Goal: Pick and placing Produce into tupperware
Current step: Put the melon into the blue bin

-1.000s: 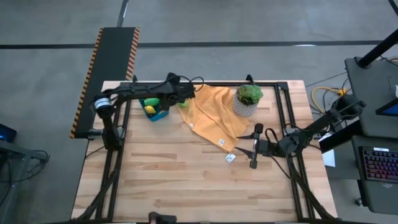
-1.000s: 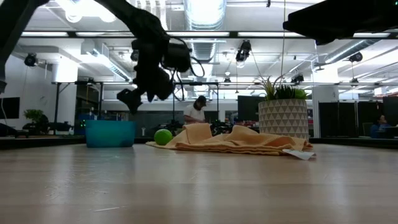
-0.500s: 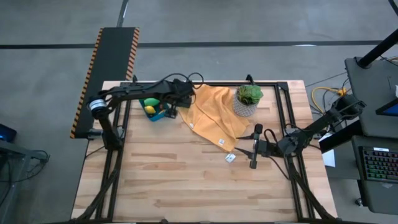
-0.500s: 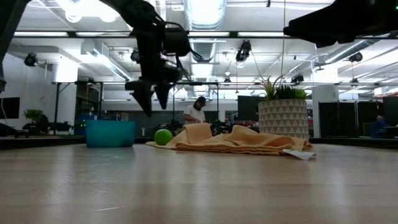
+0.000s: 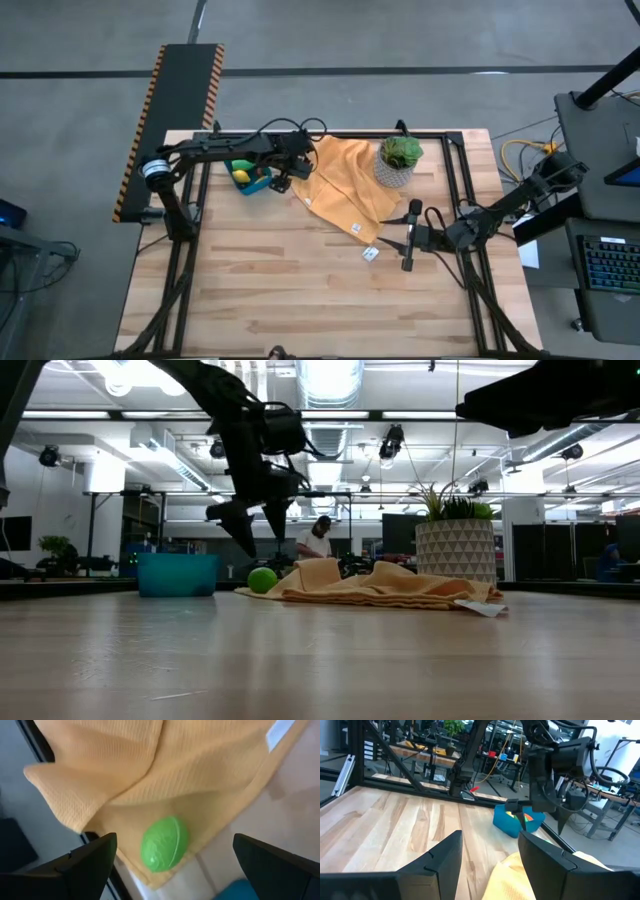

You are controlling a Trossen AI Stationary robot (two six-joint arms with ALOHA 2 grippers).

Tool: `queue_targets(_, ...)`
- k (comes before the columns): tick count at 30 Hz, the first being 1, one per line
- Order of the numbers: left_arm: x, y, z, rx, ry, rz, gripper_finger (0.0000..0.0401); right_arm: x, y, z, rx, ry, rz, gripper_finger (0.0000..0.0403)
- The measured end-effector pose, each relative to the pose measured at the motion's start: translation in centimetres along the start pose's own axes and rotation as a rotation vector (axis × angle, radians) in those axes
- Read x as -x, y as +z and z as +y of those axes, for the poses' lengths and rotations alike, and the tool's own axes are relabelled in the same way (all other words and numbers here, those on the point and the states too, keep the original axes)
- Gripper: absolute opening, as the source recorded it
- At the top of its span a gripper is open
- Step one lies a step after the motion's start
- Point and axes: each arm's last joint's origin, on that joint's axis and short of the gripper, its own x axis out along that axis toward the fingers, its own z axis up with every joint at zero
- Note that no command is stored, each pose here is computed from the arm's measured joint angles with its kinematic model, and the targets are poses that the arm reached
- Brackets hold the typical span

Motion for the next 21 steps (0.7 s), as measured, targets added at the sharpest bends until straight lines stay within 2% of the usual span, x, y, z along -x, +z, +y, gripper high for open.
queue_targets(3, -0.7, -0.6, -0.1, -0.029, 0.037, 0.042, 0.0383, 0.0, 0.0, 0.0, 0.000, 0.000, 0.000, 0.0187)
queue_targets(6, -1.3, -1.3, 0.3, -0.003, 0.081, 0.051, 0.0383, 0.0, 0.0, 0.0, -0.001, 0.000, 0.000, 0.0187)
queue_targets(15, -3.9, -1.7, 0.0, 0.000, 0.029, 0.099, 0.0383, 0.0, 0.0, 0.0, -0.010, 0.000, -0.001, 0.0187)
queue_targets(21, -5.7, -1.8, 0.0, 0.019, 0.032, 0.136, 0.0383, 0.0, 0.0, 0.0, -0.010, 0.000, -0.001, 0.0187)
